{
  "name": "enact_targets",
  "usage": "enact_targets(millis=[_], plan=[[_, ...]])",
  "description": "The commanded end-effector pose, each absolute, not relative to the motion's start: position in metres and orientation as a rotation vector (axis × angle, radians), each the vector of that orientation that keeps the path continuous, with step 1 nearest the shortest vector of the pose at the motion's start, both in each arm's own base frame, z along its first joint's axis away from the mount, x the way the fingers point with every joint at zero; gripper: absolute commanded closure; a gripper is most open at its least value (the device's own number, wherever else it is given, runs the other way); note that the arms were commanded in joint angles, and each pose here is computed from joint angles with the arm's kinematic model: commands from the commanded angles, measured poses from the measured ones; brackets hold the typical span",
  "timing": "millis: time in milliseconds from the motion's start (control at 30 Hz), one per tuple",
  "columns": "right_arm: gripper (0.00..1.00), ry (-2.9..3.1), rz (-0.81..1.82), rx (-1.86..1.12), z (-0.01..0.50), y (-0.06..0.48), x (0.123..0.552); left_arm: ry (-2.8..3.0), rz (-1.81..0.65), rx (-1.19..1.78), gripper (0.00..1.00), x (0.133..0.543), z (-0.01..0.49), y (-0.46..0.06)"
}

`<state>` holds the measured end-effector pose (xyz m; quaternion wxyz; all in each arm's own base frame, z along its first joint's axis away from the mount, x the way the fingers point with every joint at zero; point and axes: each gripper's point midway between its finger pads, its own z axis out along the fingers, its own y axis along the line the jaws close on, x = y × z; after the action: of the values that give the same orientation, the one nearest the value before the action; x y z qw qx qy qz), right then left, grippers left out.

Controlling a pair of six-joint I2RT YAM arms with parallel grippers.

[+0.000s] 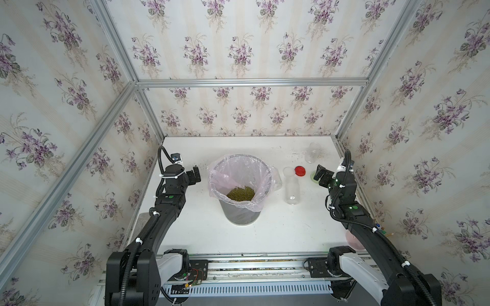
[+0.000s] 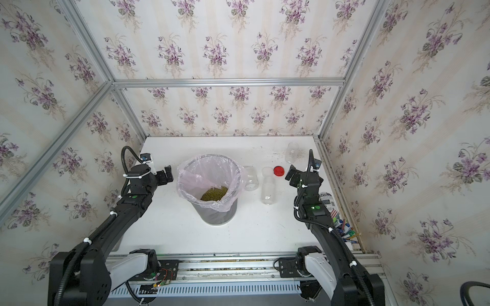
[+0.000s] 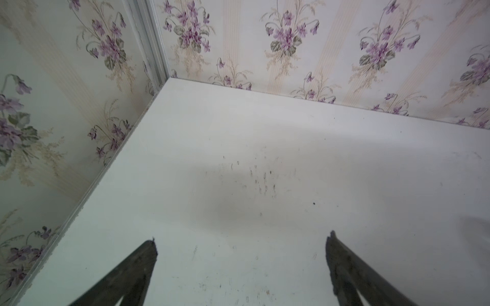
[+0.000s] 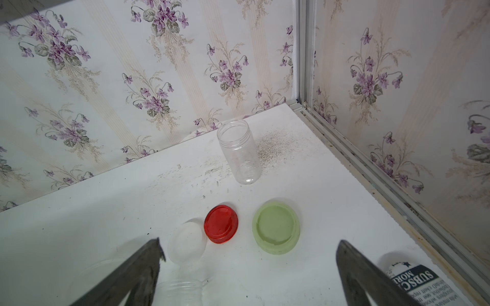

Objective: Empty moldy mung beans from jars
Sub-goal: Reset both arms

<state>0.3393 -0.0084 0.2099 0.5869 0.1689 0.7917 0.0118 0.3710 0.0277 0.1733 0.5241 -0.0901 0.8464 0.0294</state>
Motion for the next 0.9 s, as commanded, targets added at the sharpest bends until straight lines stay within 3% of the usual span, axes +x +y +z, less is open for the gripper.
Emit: enact_targets(millis=[0,567,867], plan=[[0.00,1.808,0.047,0.404,0.216,-0.009,0.341,1.973,0.032,-0.188,0.00,0.377,0.171,0.022],[0.00,1.769,0.036,0.451,0.204,-0.022,0.335,1.878,-0.015,-0.066,0.00,0.378,0.097,0.003],[0.00,1.716,-0.023,0.450,0.188,-0.035,0.328,1.970,0.012,0.002,0.00,0.392,0.089,-0.010]])
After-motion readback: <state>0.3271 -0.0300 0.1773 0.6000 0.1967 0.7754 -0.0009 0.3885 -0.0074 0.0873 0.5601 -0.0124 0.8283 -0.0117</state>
